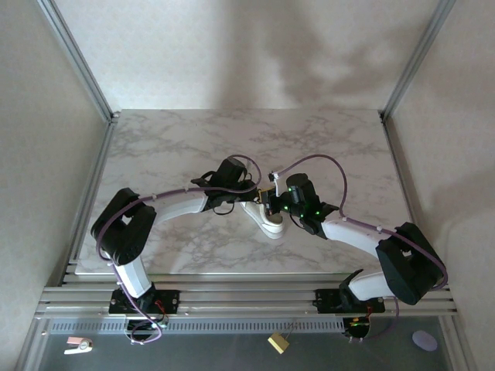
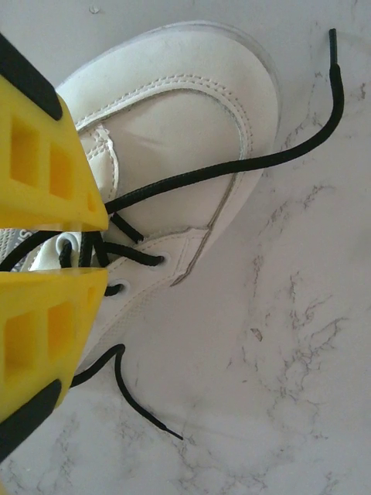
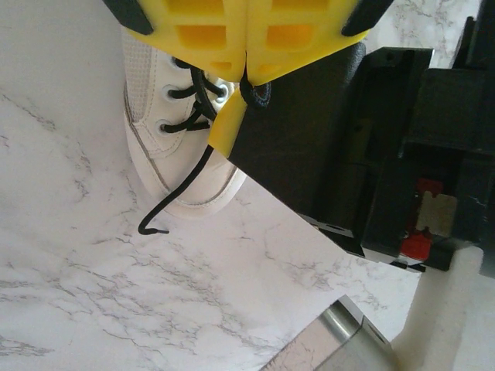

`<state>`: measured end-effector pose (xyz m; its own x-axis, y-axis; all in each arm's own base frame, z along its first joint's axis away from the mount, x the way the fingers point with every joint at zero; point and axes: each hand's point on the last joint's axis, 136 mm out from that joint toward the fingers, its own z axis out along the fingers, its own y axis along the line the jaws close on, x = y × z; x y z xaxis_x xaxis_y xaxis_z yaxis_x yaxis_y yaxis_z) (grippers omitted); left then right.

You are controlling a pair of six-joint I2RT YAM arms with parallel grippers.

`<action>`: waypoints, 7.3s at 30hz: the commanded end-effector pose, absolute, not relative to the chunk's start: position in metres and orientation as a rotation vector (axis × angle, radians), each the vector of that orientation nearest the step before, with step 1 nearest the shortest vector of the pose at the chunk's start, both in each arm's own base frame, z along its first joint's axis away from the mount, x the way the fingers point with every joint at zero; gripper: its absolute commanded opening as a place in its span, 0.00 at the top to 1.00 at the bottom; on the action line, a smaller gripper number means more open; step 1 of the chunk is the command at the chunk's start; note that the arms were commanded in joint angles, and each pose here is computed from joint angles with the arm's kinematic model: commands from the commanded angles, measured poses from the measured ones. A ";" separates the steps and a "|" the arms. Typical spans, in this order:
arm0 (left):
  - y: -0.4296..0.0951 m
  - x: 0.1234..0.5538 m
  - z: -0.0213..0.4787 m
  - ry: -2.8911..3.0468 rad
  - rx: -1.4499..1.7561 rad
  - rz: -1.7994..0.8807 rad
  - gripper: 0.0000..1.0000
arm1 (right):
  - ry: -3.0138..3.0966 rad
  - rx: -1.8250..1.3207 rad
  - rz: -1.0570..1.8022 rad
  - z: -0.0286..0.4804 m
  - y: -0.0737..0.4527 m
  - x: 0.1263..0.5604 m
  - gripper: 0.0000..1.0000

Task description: Tie the shoes

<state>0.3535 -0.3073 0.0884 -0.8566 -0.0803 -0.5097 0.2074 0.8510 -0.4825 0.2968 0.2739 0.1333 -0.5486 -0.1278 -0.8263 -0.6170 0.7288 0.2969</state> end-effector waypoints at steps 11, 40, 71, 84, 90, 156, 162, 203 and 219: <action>-0.305 0.359 0.078 2.533 0.071 -0.669 0.79 | 2.081 -0.554 0.712 0.136 0.275 0.301 1.00; -0.304 0.343 0.088 2.514 0.049 -0.696 0.81 | 2.084 -0.550 0.716 0.135 0.274 0.300 1.00; -0.312 0.355 0.075 2.531 0.059 -0.673 0.84 | 2.084 -0.555 0.711 0.134 0.273 0.299 1.00; -0.300 0.360 0.113 2.401 0.047 -0.726 1.00 | 2.085 -0.547 0.685 0.134 0.270 0.300 1.00; -0.293 0.355 0.120 2.372 0.060 -0.769 1.00 | 2.096 -0.517 0.634 0.133 0.262 0.303 1.00; -0.237 0.326 0.144 2.098 0.484 -0.458 0.49 | 2.101 -0.546 0.640 0.153 0.260 0.308 1.00; -0.257 0.291 0.159 1.902 0.645 -0.697 0.48 | 2.270 -0.533 0.704 0.149 0.273 0.310 1.00; -0.295 0.312 0.084 1.863 1.173 -0.329 0.55 | 2.538 -0.341 1.082 0.114 0.280 0.313 1.00; -0.303 0.331 0.082 1.860 1.183 -0.302 0.54 | 2.542 -0.328 1.110 0.111 0.277 0.312 1.00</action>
